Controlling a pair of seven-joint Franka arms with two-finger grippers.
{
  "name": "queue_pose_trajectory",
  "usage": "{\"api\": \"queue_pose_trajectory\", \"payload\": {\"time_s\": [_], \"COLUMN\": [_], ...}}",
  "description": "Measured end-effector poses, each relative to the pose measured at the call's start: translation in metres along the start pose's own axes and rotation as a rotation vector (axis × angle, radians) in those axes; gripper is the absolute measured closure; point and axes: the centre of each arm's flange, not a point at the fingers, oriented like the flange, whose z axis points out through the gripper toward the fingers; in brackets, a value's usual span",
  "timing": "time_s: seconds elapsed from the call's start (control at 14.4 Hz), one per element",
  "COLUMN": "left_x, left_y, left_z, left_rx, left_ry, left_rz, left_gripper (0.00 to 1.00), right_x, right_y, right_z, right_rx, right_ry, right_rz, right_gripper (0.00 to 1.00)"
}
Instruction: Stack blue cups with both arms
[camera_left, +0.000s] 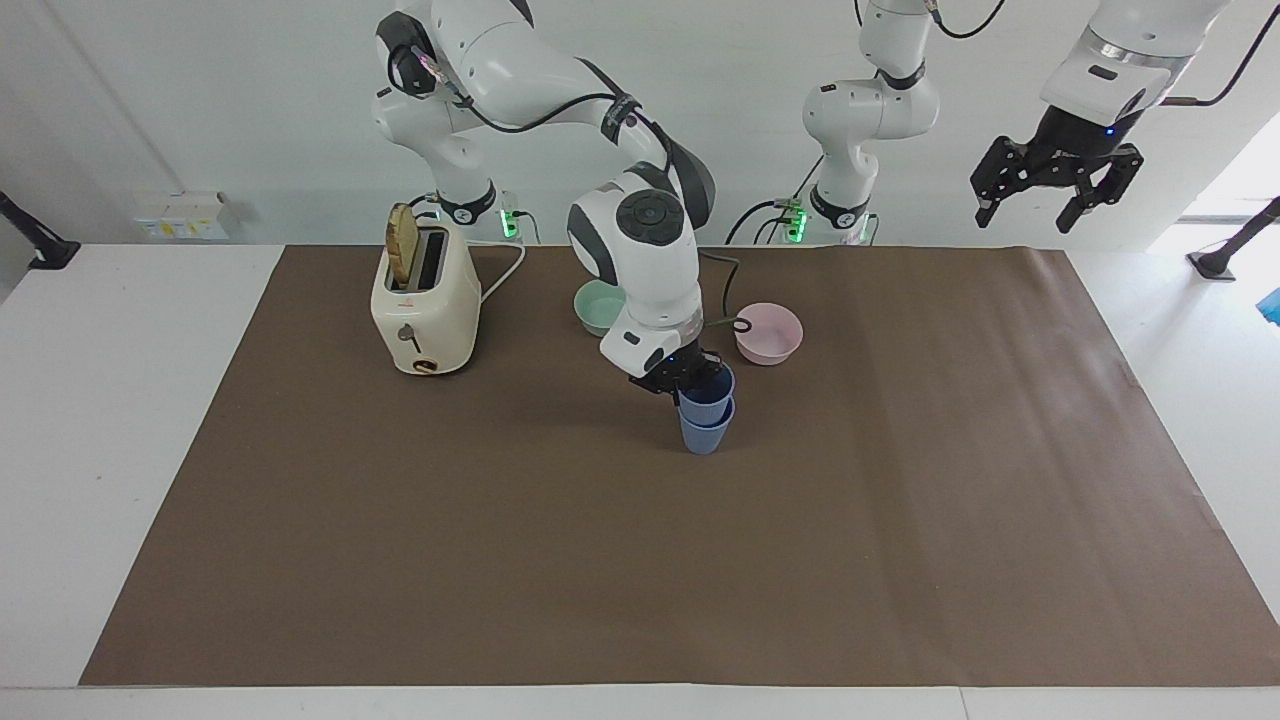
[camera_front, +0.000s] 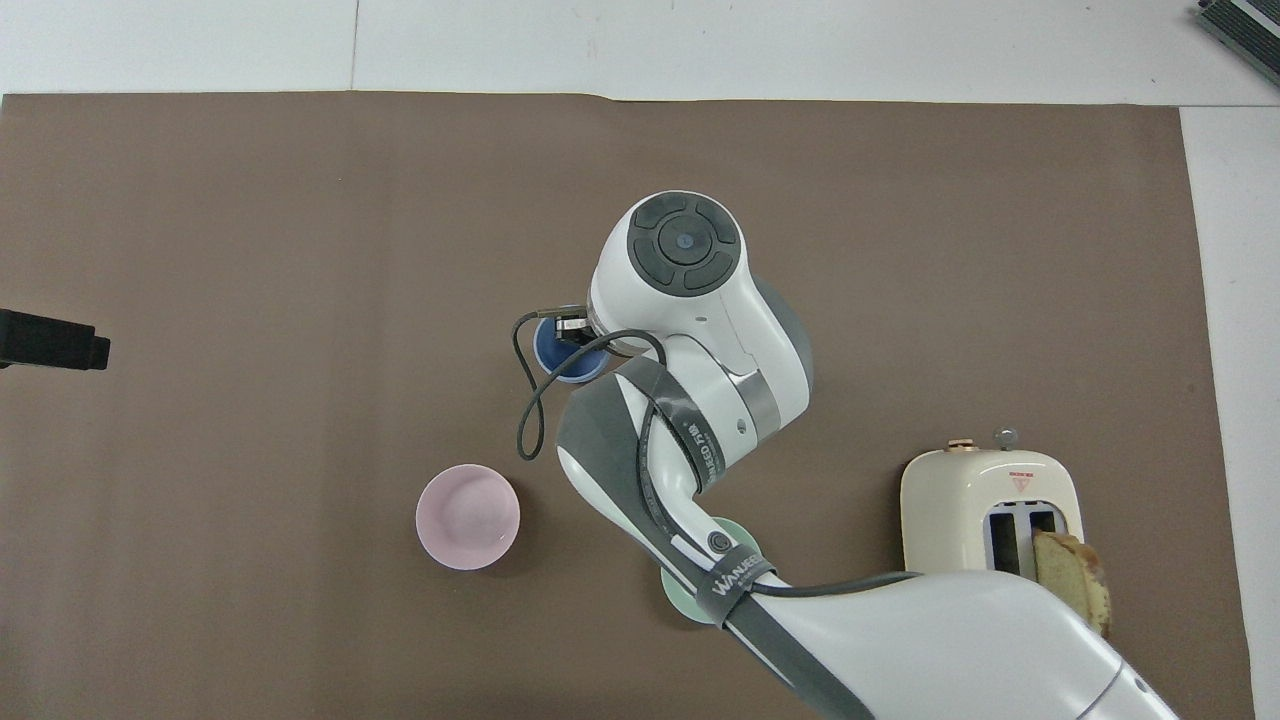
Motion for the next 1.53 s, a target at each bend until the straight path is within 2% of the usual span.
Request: {"api": "queue_pose_trajectory", "payload": {"time_s": [0.07, 0.14, 0.21, 0.28, 0.42, 0.62, 0.69, 0.9, 1.04, 1.53], "left_x": [0.000, 0.000, 0.000, 0.000, 0.000, 0.000, 0.000, 0.000, 0.000, 0.000], "left_y": [0.000, 0.000, 0.000, 0.000, 0.000, 0.000, 0.000, 0.000, 0.000, 0.000], "left_z": [0.000, 0.000, 0.000, 0.000, 0.000, 0.000, 0.000, 0.000, 0.000, 0.000], "left_rx": [0.000, 0.000, 0.000, 0.000, 0.000, 0.000, 0.000, 0.000, 0.000, 0.000], "left_ry": [0.000, 0.000, 0.000, 0.000, 0.000, 0.000, 0.000, 0.000, 0.000, 0.000], "left_rz": [0.000, 0.000, 0.000, 0.000, 0.000, 0.000, 0.000, 0.000, 0.000, 0.000], "left_gripper": [0.00, 0.00, 0.00, 0.00, 0.00, 0.00, 0.00, 0.00, 0.00, 0.00], "right_x": [0.000, 0.000, 0.000, 0.001, 0.003, 0.015, 0.023, 0.044, 0.046, 0.039], "right_y": [0.000, 0.000, 0.000, 0.000, 0.004, 0.028, 0.046, 0.119, 0.163, 0.247], "right_z": [0.000, 0.000, 0.000, 0.000, -0.001, -0.005, -0.014, -0.068, -0.104, -0.171], "right_rx": [0.001, 0.001, 0.000, -0.007, -0.029, -0.063, -0.073, -0.098, -0.112, -0.132], "right_ry": [0.001, 0.003, 0.004, 0.008, 0.022, 0.015, 0.006, -0.011, -0.023, -0.032], "right_rz": [0.000, 0.000, -0.001, -0.005, -0.013, 0.001, -0.005, -0.020, -0.018, 0.059], "right_gripper": [0.50, 0.44, 0.44, 0.39, 0.36, 0.05, 0.00, 0.00, 0.00, 0.00]}}
